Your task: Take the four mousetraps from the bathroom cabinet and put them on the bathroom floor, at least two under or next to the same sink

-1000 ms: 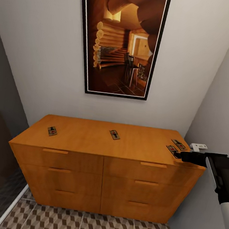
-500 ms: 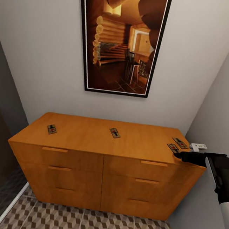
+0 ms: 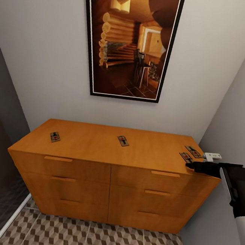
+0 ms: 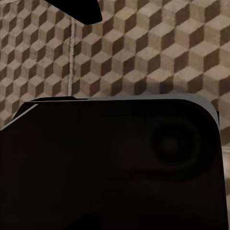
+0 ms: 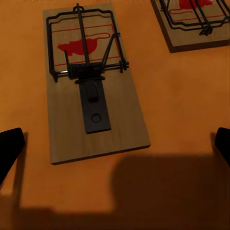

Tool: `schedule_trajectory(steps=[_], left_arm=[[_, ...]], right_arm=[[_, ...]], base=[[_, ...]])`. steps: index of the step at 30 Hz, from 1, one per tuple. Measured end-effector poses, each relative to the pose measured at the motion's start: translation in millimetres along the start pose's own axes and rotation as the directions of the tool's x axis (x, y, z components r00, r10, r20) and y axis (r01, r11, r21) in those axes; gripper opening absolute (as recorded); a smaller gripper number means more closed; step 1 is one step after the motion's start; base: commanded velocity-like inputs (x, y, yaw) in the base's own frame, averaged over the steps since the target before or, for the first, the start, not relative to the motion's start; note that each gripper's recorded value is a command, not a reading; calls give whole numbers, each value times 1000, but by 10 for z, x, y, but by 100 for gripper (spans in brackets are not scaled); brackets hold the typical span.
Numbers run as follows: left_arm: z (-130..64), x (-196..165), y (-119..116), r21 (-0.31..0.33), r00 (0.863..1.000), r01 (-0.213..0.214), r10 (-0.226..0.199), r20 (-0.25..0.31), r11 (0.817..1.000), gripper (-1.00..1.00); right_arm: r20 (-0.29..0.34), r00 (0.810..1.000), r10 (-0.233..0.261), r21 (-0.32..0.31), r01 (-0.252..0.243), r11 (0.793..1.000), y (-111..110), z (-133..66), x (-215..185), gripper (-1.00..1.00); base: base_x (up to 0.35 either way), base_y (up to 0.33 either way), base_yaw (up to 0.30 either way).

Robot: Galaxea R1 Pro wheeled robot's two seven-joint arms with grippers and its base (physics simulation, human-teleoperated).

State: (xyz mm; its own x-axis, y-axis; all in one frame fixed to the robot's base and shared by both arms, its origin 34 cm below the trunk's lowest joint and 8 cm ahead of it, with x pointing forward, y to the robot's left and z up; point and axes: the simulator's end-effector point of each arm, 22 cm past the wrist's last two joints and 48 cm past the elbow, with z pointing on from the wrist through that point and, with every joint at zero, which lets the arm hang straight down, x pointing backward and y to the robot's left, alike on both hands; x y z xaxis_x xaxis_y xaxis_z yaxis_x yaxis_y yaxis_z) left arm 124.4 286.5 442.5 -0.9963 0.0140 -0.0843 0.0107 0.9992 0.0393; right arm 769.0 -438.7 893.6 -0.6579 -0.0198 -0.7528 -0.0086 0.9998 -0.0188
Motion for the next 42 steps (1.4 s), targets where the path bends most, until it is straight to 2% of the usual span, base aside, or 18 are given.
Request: schedule_trajectory(steps=[32, 33, 37, 42], left_arm=[[0, 3, 0, 0, 1000, 0, 0, -1, 1000, 100], [0, 3, 0, 0, 1000, 0, 0, -1, 1000, 100], [-1, 4, 0, 0, 1000, 0, 0, -1, 1000, 100], [-1, 5, 0, 0, 1000, 0, 0, -1, 1000, 100]], right_arm=[[16, 1000, -11, 3, 11, 1000, -10, 18, -21, 100], [16, 1000, -11, 3, 11, 1000, -9, 18, -22, -100], [16, 1000, -5, -5, 5, 1000, 13, 22, -18, -100], [18, 1000, -20, 11, 20, 1000, -24, 16, -28, -100]], base=[[0, 0, 0], [0, 0, 0], [0, 0, 0], [0, 0, 0]])
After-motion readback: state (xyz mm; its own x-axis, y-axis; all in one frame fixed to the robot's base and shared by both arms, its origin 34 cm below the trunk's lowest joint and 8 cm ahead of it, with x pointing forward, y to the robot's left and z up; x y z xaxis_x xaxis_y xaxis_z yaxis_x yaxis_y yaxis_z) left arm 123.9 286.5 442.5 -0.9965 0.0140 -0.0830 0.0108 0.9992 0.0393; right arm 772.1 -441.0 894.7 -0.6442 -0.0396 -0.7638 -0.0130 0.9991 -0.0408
